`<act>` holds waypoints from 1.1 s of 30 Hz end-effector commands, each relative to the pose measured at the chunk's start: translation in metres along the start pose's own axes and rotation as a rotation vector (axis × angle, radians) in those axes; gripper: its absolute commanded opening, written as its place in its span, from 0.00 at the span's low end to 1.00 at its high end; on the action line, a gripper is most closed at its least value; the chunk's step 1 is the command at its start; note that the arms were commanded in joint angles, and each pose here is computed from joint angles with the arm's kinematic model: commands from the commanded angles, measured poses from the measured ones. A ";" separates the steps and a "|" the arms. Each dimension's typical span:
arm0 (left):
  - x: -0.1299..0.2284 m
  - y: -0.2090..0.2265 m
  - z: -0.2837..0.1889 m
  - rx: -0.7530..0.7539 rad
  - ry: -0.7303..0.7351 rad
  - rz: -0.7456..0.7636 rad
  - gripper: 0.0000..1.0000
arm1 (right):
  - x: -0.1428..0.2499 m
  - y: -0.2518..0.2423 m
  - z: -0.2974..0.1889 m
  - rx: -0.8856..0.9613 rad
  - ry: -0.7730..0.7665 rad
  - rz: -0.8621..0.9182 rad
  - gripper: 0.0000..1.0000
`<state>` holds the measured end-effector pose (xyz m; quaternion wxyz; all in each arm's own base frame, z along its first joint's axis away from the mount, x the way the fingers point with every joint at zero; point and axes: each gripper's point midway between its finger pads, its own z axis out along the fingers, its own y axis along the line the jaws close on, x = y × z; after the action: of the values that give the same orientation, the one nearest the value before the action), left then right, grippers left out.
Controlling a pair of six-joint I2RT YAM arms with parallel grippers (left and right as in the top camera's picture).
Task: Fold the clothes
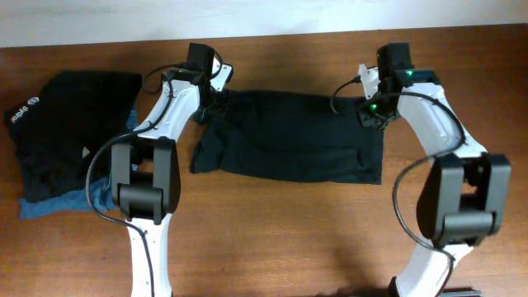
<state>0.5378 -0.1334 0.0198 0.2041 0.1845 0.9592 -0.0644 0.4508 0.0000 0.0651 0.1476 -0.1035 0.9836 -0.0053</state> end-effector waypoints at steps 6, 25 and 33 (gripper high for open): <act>-0.001 0.001 0.004 -0.001 -0.007 -0.001 0.24 | 0.024 -0.021 0.053 0.010 0.096 0.165 0.21; -0.068 0.036 -0.045 -0.207 -0.195 0.001 0.07 | 0.029 -0.056 0.063 0.042 0.079 0.269 0.21; -0.031 0.056 -0.049 -0.260 -0.052 -0.068 0.09 | 0.050 -0.053 0.083 0.039 0.164 0.270 0.22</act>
<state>0.5682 -0.1026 0.0576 0.2480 0.1559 0.9556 0.0310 0.4544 -0.0556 0.0015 0.1123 0.0234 0.9934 -0.0057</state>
